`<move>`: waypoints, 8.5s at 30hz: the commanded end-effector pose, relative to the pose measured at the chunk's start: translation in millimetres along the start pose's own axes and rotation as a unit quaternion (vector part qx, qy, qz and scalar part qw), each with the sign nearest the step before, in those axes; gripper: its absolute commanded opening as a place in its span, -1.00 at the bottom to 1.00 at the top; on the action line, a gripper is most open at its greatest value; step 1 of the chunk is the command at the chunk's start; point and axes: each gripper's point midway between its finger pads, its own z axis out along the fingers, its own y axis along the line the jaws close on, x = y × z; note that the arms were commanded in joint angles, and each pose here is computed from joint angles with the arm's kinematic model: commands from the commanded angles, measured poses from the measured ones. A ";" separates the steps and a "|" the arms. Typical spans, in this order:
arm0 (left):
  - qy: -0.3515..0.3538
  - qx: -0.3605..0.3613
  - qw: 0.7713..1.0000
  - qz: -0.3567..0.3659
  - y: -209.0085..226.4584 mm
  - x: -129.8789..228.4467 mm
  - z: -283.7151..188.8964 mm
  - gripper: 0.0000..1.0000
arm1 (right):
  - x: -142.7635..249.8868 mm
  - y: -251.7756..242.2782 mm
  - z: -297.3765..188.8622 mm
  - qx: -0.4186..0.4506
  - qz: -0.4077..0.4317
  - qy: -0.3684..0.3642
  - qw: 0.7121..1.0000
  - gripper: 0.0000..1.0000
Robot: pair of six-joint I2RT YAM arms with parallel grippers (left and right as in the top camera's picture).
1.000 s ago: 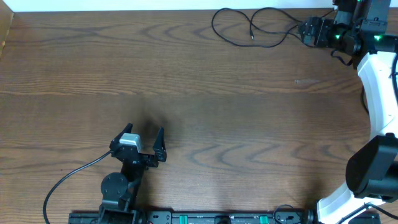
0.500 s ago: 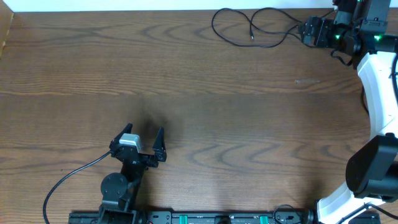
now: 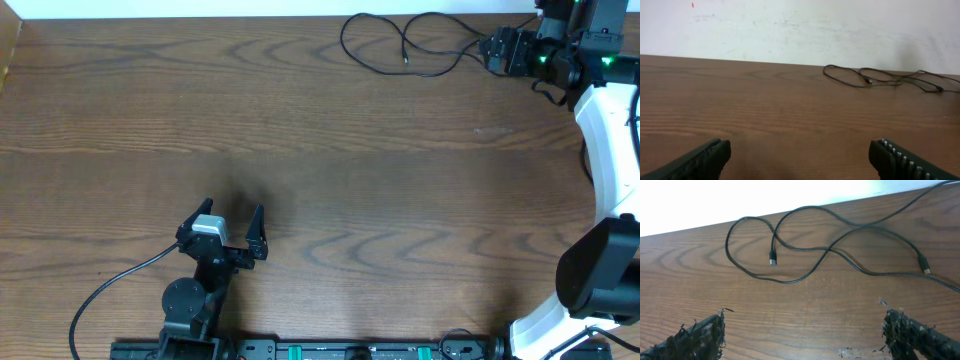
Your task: Untangle cables
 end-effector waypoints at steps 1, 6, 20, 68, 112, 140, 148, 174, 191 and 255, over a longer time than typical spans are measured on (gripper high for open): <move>0.023 0.005 1.000 0.006 -0.4 13.4 -0.1 0.86 | -0.7 1.4 0.3 -0.001 -0.008 -0.001 1.000 0.99; 0.025 0.005 1.000 0.006 -0.3 14.0 0.0 0.86 | -0.7 1.2 0.3 0.000 -0.008 -0.001 1.000 0.99; 0.025 0.005 1.000 0.006 -0.3 14.0 0.0 0.86 | -0.7 1.2 0.3 0.000 -0.008 -0.001 1.000 0.98; 0.025 0.005 1.000 0.006 -0.3 14.0 0.0 0.86 | 4.0 11.2 1.7 -0.002 -0.017 0.007 1.000 0.99; 0.025 0.005 1.000 0.006 -0.3 14.0 0.0 0.86 | 71.8 91.8 -42.0 0.001 -0.112 -0.229 0.967 0.99; 0.025 0.005 1.000 0.006 -0.3 14.0 0.0 0.86 | 218.4 38.8 -92.5 -0.010 -0.088 -0.313 0.946 0.99; 0.025 0.005 1.000 0.006 -0.3 14.0 0.0 0.86 | 233.0 33.9 -93.8 -0.002 -0.090 -0.286 0.954 0.98; 0.025 0.005 1.000 0.006 -0.3 14.0 0.0 0.86 | 242.1 5.7 -127.6 0.057 -0.106 -0.309 0.943 0.98; 0.025 0.005 1.000 0.006 -0.3 14.0 0.0 0.86 | 231.6 4.5 -141.4 0.061 -0.101 -0.344 0.932 0.99; 0.025 0.005 1.000 0.006 -0.3 14.0 0.0 0.86 | 232.4 4.2 -140.1 0.061 -0.101 -0.340 0.933 0.98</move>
